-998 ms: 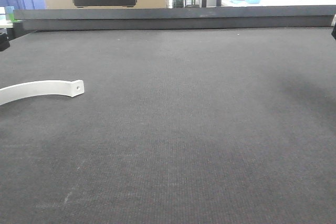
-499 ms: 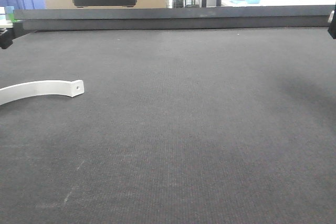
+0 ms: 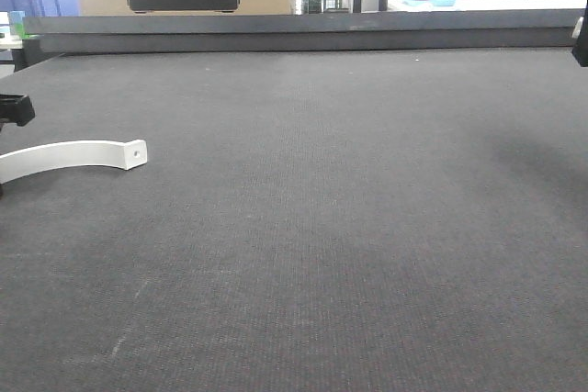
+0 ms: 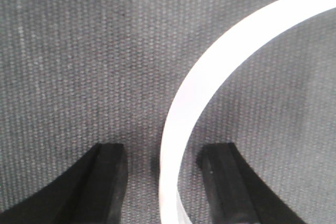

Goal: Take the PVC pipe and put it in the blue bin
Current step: 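Close both grippers on the white clamp's curved band, then lift the clamp off the table with both grippers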

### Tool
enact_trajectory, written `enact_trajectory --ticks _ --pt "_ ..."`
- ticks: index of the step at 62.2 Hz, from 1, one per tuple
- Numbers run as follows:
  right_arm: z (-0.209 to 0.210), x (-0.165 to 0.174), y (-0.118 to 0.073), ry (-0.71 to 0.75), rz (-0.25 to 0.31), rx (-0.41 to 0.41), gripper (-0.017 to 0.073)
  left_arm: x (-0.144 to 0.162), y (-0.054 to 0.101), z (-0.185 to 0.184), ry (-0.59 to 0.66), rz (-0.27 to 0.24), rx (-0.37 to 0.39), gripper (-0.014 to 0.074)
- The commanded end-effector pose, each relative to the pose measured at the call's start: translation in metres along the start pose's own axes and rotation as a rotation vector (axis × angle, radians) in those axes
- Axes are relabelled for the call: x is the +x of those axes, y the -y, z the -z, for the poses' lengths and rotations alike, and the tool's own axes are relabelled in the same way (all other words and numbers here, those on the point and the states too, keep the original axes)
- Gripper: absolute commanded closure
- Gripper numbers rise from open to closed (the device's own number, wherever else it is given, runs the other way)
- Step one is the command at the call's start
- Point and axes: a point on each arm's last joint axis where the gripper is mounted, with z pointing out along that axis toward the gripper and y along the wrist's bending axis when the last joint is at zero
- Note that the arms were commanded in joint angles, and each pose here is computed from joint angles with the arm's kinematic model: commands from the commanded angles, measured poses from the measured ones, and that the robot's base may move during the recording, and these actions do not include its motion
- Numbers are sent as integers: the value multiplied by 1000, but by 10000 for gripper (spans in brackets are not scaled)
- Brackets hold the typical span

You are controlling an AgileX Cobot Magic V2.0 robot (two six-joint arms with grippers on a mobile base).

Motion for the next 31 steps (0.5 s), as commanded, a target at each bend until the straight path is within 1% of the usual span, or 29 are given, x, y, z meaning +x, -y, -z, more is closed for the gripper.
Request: enact_trajectory --ticks 1,16,21,27,28,31 --pt "4 0 1 24 16 8 720 0 0 3 -2 14 4 343" --pt "4 0 1 24 16 8 720 2 0 -2 -42 13 3 443" --pt "4 0 1 24 16 8 720 3 0 -2 -48 13 3 520" --pt "4 0 1 24 16 8 720 4 0 -2 -59 17 8 663" --pt "4 0 1 24 16 8 720 4 0 -2 -62 17 8 699" --pt "4 0 1 21 16 8 720 4 1 0 -74 22 15 704"
